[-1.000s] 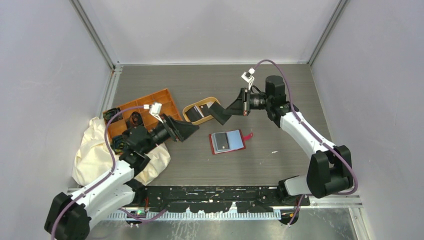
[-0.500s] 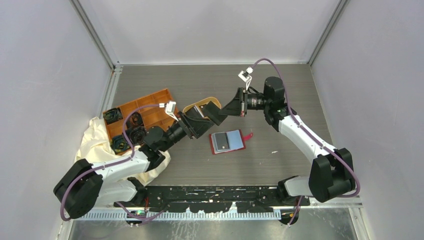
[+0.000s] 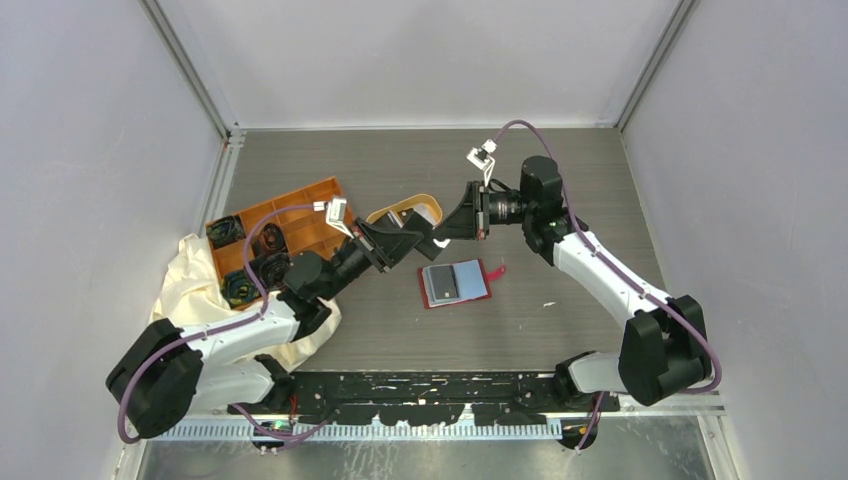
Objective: Put the credit cards into the card holder
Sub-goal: Insert the credit card into the card holder.
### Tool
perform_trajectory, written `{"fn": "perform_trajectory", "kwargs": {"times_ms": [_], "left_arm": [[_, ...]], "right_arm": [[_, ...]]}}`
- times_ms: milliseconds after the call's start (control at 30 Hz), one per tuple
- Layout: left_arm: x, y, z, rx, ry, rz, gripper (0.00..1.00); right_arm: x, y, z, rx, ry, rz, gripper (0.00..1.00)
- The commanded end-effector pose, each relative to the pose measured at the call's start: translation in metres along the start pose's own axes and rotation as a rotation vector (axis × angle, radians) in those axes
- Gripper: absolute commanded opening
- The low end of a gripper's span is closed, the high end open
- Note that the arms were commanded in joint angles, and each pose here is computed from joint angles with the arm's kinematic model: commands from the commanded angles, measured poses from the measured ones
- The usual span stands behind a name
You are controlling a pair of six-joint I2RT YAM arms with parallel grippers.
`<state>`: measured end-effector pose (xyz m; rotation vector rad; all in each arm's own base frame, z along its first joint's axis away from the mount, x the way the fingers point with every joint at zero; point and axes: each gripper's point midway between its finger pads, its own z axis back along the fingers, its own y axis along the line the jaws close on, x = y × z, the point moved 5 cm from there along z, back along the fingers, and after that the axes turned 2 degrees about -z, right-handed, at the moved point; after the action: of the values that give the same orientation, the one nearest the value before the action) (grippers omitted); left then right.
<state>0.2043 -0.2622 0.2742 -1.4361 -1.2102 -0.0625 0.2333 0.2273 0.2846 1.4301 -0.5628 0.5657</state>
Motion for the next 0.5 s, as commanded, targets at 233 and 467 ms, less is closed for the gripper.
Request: {"fn": "perform_trajectory", "kwargs": {"times_ms": [233,467], "left_arm": [[-0.014,0.012,0.044,0.169,0.266,-0.201,0.00],[-0.042,0.003,0.065,0.081,0.491,-0.115,0.00]], "right_arm": [[-0.031,-0.028,0.045,-0.300,0.339,0.588,0.92],[-0.066,-0.084,0.063,-0.438,0.437,0.791,0.99]]}}
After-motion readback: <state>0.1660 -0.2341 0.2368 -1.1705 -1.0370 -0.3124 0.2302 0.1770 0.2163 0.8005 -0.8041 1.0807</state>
